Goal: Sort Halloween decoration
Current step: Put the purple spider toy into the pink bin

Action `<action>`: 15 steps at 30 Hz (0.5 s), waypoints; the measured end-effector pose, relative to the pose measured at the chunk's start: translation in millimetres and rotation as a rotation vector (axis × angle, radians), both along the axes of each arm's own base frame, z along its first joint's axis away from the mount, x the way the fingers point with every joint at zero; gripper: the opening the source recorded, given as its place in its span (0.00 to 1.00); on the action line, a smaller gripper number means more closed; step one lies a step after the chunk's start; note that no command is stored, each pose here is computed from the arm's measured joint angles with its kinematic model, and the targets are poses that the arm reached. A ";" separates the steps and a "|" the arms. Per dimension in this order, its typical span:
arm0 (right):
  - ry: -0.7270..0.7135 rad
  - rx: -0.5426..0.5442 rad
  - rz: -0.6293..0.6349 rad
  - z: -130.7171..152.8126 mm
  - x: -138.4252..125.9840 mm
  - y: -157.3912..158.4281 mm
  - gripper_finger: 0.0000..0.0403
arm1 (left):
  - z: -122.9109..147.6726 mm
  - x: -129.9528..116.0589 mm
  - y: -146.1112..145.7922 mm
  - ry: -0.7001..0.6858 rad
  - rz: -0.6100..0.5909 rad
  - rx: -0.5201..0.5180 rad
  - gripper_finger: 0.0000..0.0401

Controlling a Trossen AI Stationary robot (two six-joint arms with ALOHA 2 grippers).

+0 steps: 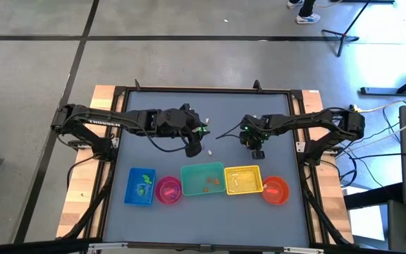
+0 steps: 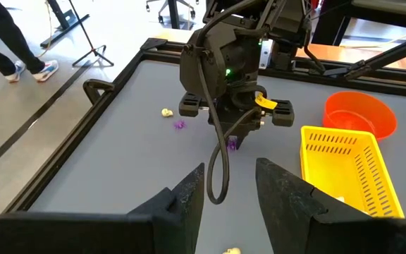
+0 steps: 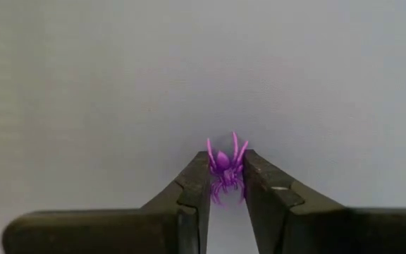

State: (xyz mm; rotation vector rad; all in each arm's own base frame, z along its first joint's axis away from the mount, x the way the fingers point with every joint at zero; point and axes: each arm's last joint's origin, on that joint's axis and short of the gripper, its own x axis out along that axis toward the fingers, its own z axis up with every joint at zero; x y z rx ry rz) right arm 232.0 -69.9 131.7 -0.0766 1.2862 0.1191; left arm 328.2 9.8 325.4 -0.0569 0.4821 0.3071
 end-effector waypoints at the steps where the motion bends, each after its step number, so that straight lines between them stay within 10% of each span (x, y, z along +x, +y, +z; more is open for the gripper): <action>1: 0.000 0.001 -0.004 0.0 0.0 0.0 0.18 | 0.0 0.0 0.0 0.000 0.000 0.000 0.28; 15: -0.015 0.038 -0.074 30.7 16.1 -4.3 0.18 | 29.5 -34.6 0.9 -0.034 0.030 0.024 0.28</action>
